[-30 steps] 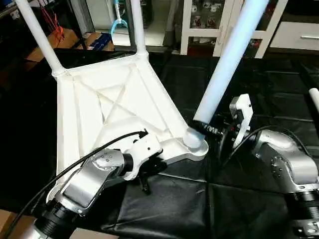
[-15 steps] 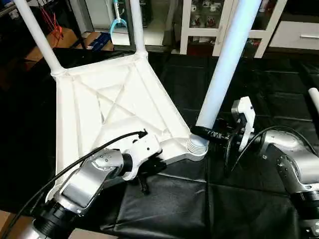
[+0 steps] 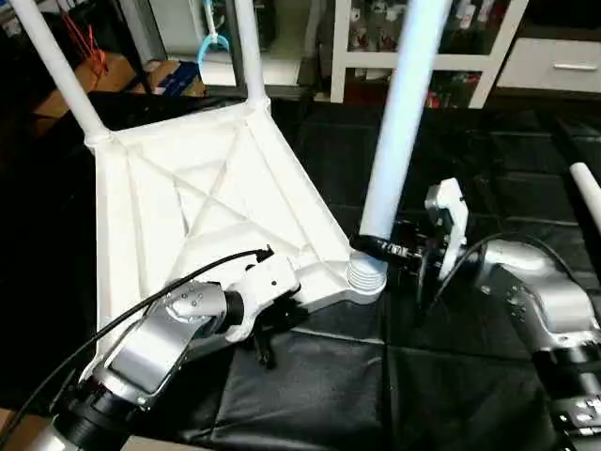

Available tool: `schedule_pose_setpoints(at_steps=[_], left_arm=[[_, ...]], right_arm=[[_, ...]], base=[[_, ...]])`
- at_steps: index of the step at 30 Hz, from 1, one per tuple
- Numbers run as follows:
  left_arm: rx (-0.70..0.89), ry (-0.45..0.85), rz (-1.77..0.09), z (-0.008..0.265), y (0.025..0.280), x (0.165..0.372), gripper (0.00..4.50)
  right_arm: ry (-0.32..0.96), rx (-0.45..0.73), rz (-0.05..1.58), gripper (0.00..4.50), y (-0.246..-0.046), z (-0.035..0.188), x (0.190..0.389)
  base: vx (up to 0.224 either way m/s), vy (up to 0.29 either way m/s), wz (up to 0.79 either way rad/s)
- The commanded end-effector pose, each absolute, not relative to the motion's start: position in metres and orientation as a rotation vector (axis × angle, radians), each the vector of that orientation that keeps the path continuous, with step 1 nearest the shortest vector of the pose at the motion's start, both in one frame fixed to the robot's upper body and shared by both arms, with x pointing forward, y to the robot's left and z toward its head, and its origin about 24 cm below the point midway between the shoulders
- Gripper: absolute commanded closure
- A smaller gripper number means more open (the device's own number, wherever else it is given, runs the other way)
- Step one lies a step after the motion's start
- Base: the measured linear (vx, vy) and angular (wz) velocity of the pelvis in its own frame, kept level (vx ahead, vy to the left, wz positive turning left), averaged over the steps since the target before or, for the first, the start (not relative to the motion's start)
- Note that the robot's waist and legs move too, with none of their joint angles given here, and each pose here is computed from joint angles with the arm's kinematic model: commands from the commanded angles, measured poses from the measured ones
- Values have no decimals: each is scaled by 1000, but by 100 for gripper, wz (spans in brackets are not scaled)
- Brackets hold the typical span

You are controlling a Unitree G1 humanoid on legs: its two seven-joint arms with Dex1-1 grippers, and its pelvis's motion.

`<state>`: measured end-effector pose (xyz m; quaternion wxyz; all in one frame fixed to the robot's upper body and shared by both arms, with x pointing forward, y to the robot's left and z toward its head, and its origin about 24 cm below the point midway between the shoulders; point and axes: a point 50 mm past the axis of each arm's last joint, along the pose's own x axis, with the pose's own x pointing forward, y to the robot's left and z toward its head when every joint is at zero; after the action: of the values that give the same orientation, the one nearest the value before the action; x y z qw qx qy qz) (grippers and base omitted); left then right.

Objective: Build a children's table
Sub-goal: Insert table leg to table base

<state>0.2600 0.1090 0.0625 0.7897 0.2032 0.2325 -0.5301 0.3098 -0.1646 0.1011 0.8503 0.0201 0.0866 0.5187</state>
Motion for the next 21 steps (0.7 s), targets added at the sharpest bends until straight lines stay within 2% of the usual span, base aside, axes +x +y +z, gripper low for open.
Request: schedule_pose_setpoints(at_steps=[1, 8, 21], left_arm=[[393, 593, -1267, 46, 100, 242, 445], [397, 598, -1272, 45, 101, 242, 445], [402, 601, -1270, 45, 102, 243, 445]], right_arm=[[345, -9, 1010, 264, -177, 72, 305], [373, -63, 1024, 264, -180, 65, 300], [300, -12, 968, 264, -186, 59, 286]], base=[[0, 0, 0], [0, 0, 0], [0, 0, 0]])
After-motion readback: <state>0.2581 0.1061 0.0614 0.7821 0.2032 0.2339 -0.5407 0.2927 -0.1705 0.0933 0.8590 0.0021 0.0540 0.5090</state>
